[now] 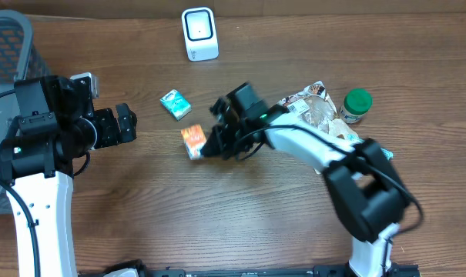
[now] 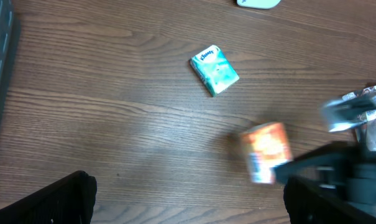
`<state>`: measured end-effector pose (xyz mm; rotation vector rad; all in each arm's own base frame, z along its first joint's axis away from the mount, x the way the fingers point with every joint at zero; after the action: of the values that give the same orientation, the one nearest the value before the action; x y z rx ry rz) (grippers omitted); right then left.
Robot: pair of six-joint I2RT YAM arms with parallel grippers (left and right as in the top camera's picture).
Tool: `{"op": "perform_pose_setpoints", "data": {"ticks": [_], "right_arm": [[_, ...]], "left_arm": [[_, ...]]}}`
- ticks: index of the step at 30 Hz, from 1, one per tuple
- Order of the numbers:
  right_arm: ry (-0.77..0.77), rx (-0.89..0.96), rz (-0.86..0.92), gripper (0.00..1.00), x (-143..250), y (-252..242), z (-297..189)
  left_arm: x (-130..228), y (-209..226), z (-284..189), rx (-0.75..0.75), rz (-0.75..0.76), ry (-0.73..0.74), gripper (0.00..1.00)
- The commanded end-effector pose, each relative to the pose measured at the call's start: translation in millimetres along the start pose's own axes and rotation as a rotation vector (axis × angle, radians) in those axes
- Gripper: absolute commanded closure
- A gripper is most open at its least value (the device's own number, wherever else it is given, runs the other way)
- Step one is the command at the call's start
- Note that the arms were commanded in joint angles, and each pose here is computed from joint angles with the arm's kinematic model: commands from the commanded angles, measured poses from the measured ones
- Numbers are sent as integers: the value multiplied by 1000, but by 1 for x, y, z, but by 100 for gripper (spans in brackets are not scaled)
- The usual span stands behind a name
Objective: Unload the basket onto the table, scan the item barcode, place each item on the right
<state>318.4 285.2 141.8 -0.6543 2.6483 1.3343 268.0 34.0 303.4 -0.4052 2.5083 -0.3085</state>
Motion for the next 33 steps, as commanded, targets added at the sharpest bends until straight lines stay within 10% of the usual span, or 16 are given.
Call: {"op": "perform_pose_setpoints", "data": {"ticks": [1,13,33], "right_arm": [[-64,-266,-149,96,-11,48,-56],[-54,-688,-69,96,-26,53,-149],[-133,-647,54,96,-33,24,-180]], "left_arm": [[-3,0,-3,-6,8,-16,0],[-3,0,-3,-6,8,-16,0],[-3,0,-3,-6,8,-16,0]]}}
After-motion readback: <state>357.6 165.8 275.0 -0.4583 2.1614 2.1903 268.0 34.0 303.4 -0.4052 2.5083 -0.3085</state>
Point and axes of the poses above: each gripper's point midway between its finger pads, its own z axis out along the fingers, its own y axis along the line the jaws close on, x = y × z, the point moved 8 cm from there along -z, back along the fingers, and after that the axes turned 8 degrees about -z, right-handed, at the moved point
